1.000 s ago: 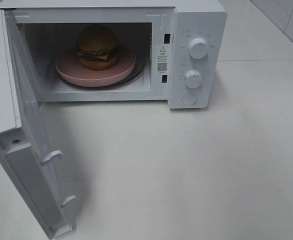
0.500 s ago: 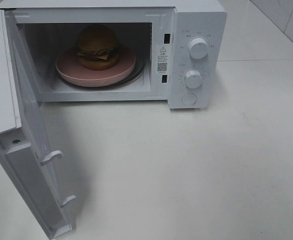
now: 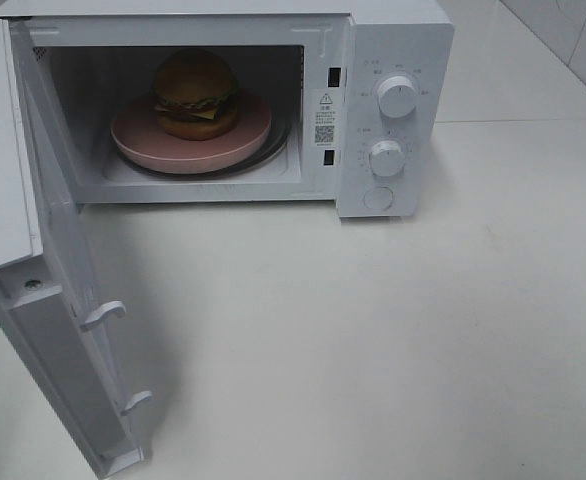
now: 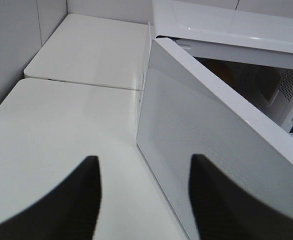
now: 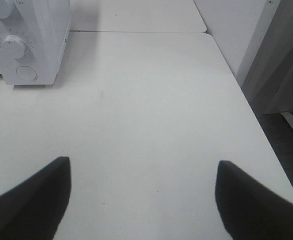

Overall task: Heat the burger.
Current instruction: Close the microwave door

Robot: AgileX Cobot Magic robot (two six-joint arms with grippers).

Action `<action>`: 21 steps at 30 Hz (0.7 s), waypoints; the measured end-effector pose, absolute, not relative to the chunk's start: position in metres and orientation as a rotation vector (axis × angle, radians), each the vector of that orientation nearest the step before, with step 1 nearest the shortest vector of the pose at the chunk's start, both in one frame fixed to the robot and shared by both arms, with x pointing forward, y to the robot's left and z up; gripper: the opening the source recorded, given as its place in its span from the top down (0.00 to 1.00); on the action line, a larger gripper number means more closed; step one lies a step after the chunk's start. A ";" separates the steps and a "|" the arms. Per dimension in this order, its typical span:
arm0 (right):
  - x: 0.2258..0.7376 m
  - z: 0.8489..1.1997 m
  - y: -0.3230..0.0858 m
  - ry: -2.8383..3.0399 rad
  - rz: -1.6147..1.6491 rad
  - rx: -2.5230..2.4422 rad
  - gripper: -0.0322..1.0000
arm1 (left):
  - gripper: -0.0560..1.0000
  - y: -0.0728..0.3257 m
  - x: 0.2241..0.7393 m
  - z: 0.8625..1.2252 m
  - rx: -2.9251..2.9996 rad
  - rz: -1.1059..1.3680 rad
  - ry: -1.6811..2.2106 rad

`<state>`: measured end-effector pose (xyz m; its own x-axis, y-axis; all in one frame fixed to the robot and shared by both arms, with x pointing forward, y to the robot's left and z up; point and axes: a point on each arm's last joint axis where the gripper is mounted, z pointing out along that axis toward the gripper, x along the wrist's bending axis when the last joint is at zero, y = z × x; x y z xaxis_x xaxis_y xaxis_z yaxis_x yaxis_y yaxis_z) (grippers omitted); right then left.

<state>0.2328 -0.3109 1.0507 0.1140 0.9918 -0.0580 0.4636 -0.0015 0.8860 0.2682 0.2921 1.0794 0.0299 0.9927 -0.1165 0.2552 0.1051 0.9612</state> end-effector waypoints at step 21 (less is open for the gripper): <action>0.233 1.051 -0.311 1.464 0.826 1.585 0.24 | 0.95 0.306 0.341 1.033 1.253 1.016 1.490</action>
<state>0.2328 -0.3109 1.0507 0.1140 0.9918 -0.0580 0.4636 -0.0015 0.8860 0.3411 0.3055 1.0331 -0.0689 0.9889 -0.1316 0.2390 0.1445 0.9602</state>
